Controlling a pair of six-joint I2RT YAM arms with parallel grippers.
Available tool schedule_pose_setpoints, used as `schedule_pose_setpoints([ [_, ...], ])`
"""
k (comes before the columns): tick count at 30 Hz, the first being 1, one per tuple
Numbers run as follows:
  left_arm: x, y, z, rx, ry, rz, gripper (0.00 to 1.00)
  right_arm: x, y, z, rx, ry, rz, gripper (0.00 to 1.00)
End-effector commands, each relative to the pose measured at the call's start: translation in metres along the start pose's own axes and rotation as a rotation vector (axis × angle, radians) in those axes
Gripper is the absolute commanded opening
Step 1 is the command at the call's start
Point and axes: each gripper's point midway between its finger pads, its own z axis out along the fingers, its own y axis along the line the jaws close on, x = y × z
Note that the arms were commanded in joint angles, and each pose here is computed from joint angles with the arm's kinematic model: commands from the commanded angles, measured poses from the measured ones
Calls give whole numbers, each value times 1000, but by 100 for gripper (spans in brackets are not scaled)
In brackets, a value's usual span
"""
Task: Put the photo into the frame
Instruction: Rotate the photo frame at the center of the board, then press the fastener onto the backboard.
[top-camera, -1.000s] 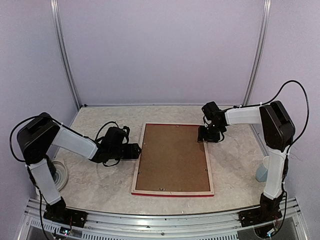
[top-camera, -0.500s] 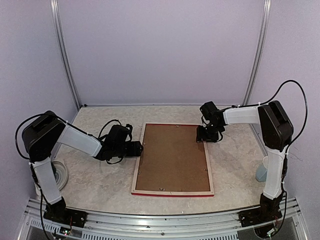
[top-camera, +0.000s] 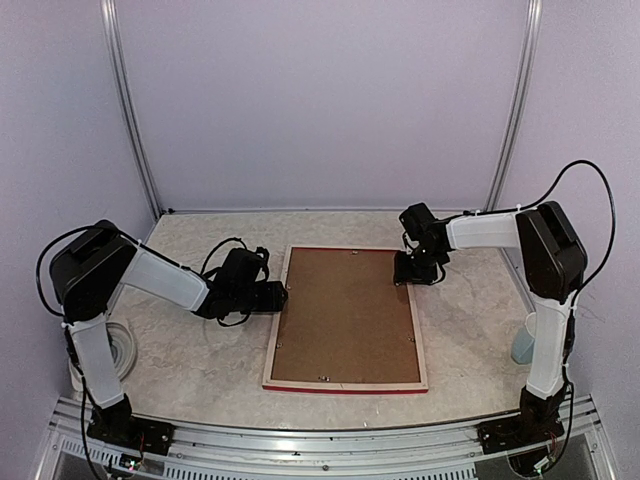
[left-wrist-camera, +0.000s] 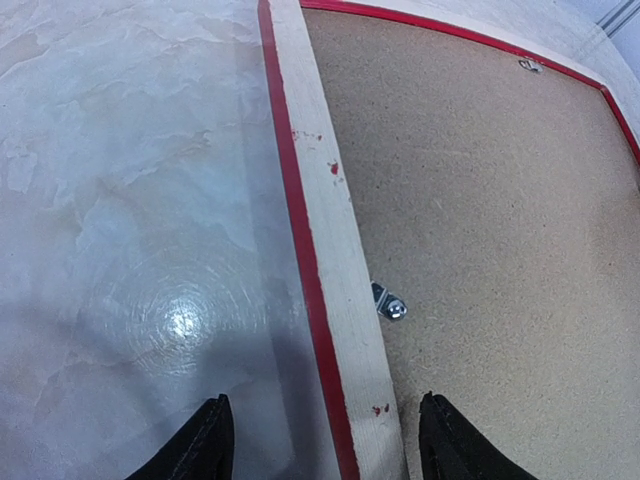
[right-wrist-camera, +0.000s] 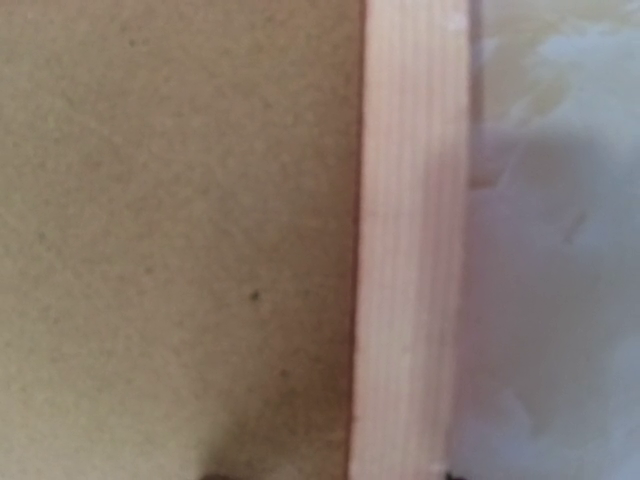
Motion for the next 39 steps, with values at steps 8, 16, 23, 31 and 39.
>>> schedule_pose_setpoints([
  [8, 52, 15, 8, -45, 173, 21, 61, 10, 4, -10, -1, 30, -31, 49],
  [16, 52, 15, 7, -42, 173, 22, 60, 11, 1, -12, 3, 20, -38, 47],
  [23, 52, 15, 8, -41, 174, 20, 60, 9, -8, -16, 9, 5, -25, 41],
  [31, 52, 14, 8, -40, 176, 21, 60, 13, -11, -9, -2, 21, -31, 41],
  [39, 52, 14, 8, -38, 176, 21, 60, -6, -4, -32, -40, -45, -18, 43],
])
